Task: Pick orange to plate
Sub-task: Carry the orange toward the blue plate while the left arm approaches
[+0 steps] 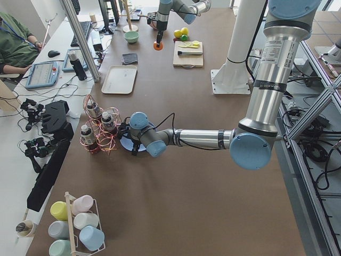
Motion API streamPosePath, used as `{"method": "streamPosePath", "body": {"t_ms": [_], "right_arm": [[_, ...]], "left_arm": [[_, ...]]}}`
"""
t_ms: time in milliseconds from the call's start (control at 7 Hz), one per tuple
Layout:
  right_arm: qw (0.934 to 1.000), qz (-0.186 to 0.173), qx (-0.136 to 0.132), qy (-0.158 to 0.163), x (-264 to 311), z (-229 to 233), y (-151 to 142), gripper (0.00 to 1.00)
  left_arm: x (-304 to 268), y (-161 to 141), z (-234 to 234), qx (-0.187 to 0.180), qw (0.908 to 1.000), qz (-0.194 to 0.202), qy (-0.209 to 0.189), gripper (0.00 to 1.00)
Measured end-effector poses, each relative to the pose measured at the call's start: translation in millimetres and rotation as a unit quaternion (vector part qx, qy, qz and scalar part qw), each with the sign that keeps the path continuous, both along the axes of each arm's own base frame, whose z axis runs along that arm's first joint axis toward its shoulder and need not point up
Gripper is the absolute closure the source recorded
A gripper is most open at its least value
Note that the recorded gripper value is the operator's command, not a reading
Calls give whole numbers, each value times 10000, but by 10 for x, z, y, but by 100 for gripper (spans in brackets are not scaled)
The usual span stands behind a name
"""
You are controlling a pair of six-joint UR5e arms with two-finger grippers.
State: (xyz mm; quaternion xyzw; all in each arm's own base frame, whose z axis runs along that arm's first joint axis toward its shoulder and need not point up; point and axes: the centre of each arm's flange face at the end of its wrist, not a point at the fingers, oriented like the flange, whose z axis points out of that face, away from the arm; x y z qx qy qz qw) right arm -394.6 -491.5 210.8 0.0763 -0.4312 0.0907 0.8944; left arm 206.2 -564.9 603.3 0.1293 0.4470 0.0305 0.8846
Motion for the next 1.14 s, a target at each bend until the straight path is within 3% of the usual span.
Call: {"method": "streamPosePath", "body": {"t_ms": [143, 286, 429, 571, 1143], "right_arm": [[10000, 11, 12, 10, -4, 1, 2, 100], [10000, 18, 20, 15, -5, 1, 3, 100], [10000, 22, 24, 19, -7, 1, 4, 100], [10000, 23, 27, 19, -8, -1, 4, 100], [10000, 16, 16, 48, -39, 27, 5, 100]], "left_arm": [[31, -10, 27, -3, 10000, 11, -26, 23], [85, -8, 48, 15, 10000, 42, -39, 48], [159, 11, 81, 60, 9999, 69, -60, 81], [213, 28, 106, 105, 9999, 72, -81, 100], [74, -74, 4, 156, 9999, -68, -11, 100]]}}
